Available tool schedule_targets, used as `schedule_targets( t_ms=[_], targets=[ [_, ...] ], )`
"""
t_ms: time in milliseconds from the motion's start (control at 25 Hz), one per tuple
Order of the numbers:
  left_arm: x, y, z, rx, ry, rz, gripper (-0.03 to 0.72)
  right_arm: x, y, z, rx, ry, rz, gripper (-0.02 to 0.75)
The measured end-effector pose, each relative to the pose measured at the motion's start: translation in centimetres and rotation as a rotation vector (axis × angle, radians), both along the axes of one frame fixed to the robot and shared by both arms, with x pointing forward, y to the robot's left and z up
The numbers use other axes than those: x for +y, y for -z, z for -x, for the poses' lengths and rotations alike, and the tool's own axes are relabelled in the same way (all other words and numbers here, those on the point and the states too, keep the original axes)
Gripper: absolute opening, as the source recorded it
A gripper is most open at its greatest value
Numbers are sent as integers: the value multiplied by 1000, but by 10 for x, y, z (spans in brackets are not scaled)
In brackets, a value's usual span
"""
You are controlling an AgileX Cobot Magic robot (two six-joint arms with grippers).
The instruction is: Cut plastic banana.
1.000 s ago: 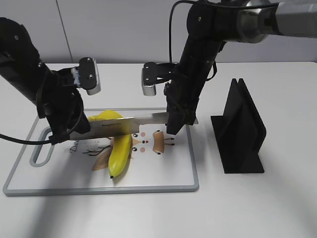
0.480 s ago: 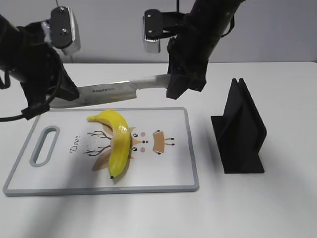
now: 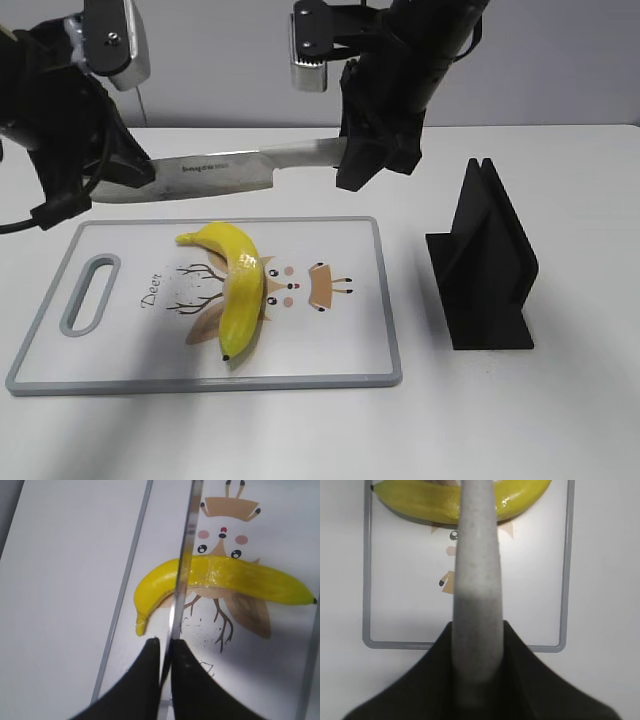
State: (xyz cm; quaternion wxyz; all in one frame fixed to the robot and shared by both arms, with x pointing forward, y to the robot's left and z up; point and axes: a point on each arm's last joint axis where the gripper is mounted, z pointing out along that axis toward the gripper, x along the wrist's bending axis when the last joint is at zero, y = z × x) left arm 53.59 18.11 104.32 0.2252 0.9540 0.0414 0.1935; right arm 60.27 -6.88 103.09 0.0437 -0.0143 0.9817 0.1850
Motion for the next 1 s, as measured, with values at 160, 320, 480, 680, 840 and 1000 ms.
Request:
schedule_targets(
  t_ms=[160, 320, 480, 680, 840, 1000],
  targets=[
    [-1, -2, -2, -9, -30, 30, 255, -1, 0, 0, 12, 18, 4, 162],
    [-2, -3, -2, -7, -47, 60, 572, -1, 0, 0, 11, 24, 10, 162],
    [-3, -5, -2, -5, -74, 83, 646, -2, 1, 0, 11, 30, 13, 162],
    [14, -24, -4, 4, -414, 214, 639, -8, 0, -2, 11, 132, 67, 162],
    [52, -33, -2, 86, -738, 288, 616, -15, -13, -1, -4, 288, 89, 162],
    [86, -27, 12, 318, -993, 276, 595, -20, -29, 2, 23, 483, 51, 162]
  ],
)
